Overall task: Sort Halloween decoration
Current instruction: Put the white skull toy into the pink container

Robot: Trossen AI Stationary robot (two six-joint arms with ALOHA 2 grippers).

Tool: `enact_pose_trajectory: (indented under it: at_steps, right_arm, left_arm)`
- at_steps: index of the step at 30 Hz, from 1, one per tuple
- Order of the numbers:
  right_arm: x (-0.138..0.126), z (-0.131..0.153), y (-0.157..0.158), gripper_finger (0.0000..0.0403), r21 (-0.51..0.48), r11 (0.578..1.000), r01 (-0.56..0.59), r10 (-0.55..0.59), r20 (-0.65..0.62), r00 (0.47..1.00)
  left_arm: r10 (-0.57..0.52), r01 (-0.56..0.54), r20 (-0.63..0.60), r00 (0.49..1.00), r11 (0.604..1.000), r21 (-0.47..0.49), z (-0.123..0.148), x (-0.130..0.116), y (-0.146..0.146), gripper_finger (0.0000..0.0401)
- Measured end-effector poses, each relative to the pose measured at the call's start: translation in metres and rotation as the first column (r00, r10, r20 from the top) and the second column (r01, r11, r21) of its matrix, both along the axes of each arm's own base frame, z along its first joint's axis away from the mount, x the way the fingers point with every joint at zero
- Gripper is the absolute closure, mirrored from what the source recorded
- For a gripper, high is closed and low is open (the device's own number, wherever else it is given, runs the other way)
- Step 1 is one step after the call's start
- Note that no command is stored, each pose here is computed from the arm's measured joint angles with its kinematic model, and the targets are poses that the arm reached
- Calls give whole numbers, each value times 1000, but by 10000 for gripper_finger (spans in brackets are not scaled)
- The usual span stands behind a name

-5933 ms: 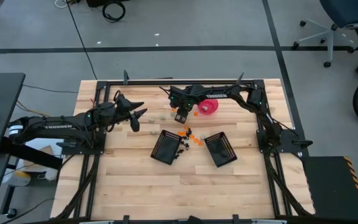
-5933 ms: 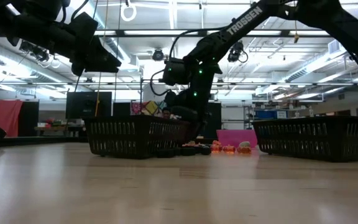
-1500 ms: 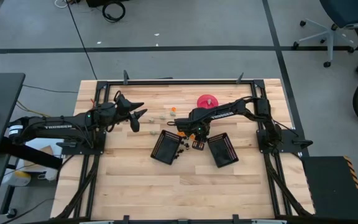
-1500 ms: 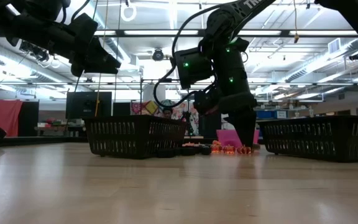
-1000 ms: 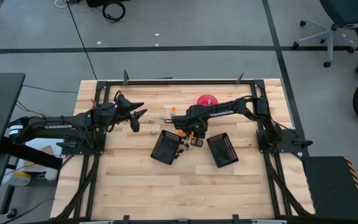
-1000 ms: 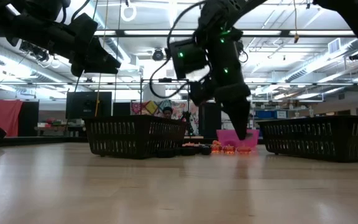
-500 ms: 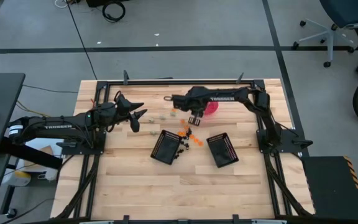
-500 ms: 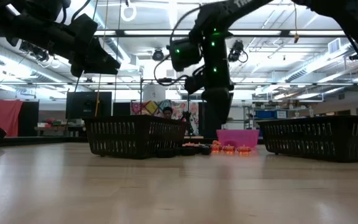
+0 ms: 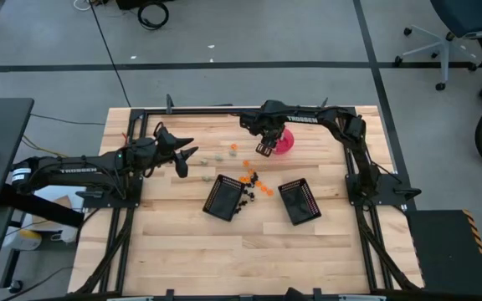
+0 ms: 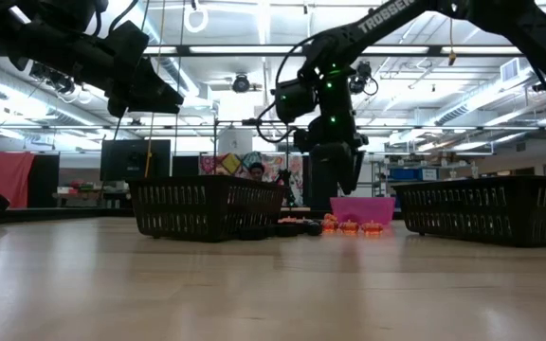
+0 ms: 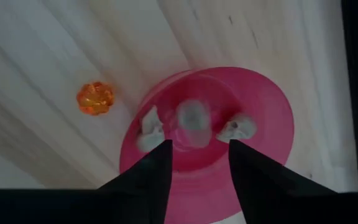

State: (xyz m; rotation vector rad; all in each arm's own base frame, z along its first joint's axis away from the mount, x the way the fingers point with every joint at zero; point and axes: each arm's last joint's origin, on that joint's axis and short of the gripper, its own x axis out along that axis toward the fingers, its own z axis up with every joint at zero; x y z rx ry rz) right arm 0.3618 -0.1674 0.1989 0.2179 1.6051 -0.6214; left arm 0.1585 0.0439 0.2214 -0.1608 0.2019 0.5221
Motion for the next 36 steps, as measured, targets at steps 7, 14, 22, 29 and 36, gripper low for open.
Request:
enact_pose_trajectory:
  at_steps: [7, 14, 22, 29, 36]
  right_arm:
    - [16, 7, 19, 231, -57, 995, -83, 88, 92, 992]
    - [44, 6, 45, 237, -121, 972, -204, 227, 233, 946]
    - [58, 13, 45, 239, -118, 968, -222, 250, 374, 893]
    - [70, 15, 37, 239, -117, 969, -216, 245, 521, 818]
    - [84, -12, 34, 239, -101, 965, -241, 256, 545, 798]
  left_arm:
    - [0, 0, 1, 1000, 1000, 0, 0, 0, 0, 246]
    - [0, 0, 3, 1000, 1000, 1, 0, 0, 0, 246]
    - [0, 0, 28, 1000, 1000, 7, 3, 1, 0, 246]
    - [-1, 0, 26, 1000, 1000, 10, 3, 1, 0, 246]
    - [-1, 1, 21, 1000, 1000, 5, 2, 0, 0, 246]
